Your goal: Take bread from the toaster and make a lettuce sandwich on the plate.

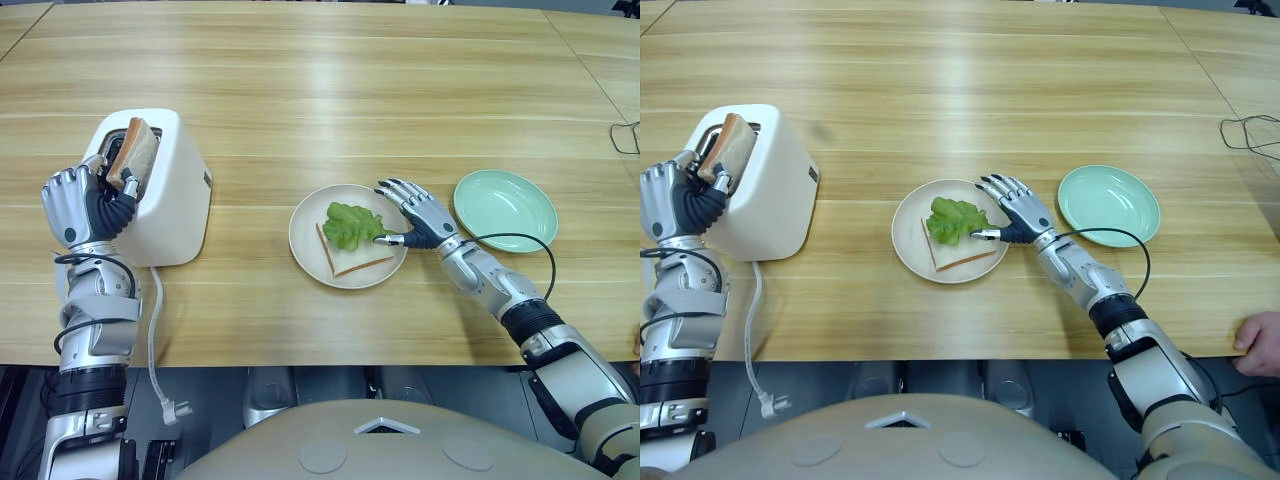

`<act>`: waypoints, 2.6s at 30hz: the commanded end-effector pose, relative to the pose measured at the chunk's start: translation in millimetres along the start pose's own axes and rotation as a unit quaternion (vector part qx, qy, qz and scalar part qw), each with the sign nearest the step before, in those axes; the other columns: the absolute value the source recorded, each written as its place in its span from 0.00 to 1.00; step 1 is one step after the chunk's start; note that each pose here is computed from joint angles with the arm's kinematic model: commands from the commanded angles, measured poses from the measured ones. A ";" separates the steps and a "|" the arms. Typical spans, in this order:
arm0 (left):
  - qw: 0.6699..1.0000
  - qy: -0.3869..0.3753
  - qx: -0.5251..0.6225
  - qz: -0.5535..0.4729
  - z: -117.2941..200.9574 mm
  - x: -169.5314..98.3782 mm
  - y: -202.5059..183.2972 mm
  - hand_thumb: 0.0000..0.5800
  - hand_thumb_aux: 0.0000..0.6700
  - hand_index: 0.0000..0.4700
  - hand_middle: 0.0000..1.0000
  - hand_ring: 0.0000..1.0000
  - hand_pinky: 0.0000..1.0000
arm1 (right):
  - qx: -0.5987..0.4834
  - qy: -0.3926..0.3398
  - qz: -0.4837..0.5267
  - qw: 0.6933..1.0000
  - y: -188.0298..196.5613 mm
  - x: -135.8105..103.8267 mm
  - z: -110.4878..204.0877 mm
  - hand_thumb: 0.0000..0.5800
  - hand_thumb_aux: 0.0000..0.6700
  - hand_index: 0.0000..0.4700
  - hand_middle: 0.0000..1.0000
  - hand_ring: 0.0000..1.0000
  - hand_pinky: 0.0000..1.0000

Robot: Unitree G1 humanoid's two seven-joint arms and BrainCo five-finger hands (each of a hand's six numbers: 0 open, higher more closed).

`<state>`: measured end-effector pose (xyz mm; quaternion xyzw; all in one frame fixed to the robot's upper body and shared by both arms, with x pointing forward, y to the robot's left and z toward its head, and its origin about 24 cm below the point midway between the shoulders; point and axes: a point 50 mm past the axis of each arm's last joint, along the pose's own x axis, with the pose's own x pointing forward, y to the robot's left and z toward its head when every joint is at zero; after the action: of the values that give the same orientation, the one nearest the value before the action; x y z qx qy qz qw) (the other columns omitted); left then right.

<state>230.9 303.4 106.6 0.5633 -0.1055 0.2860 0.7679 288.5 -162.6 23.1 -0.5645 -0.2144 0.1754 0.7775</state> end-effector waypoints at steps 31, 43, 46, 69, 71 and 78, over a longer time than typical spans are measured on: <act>0.773 -0.179 -0.536 -0.289 147.7 -33.6 -89.3 1.00 1.00 0.98 1.00 1.00 1.00 | -0.045 0.061 -0.361 0.929 -97.9 -17.4 -25.8 0.00 0.00 0.00 0.00 0.00 0.00; 0.700 -0.117 -0.577 -0.404 180.8 -67.5 -137.7 1.00 1.00 0.98 1.00 1.00 1.00 | -0.025 -0.007 -0.224 0.974 -68.0 -21.0 -10.2 0.00 0.00 0.00 0.00 0.00 0.00; 0.695 -0.107 -0.582 -0.409 183.5 -72.3 -139.8 1.00 1.00 0.98 1.00 1.00 1.00 | -0.019 -0.009 -0.190 0.982 -60.1 -28.3 -9.9 0.00 0.00 0.00 0.00 0.00 0.00; 0.771 0.030 -0.479 -0.419 154.3 -99.4 -176.2 1.00 1.00 0.98 1.00 1.00 1.00 | 0.128 -0.148 0.081 0.977 -10.0 -40.6 57.8 0.00 0.00 0.00 0.00 0.00 0.00; 0.771 0.035 -0.476 -0.422 154.5 -101.3 -178.3 1.00 1.00 0.98 1.00 1.00 1.00 | 0.131 -0.153 0.105 0.974 1.2 -34.6 62.4 0.00 0.00 0.00 0.00 0.00 0.00; 0.771 0.034 -0.472 -0.427 156.2 -103.7 -180.0 1.00 1.00 0.98 1.00 1.00 1.00 | 0.126 -0.111 0.215 0.962 44.2 -36.8 51.9 0.00 0.00 0.00 0.00 0.00 0.00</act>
<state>283.7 85.8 -12.7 0.0968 -0.0067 -0.1344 0.9862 238.1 -120.4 17.7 -0.4511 -0.2177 0.3869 0.7743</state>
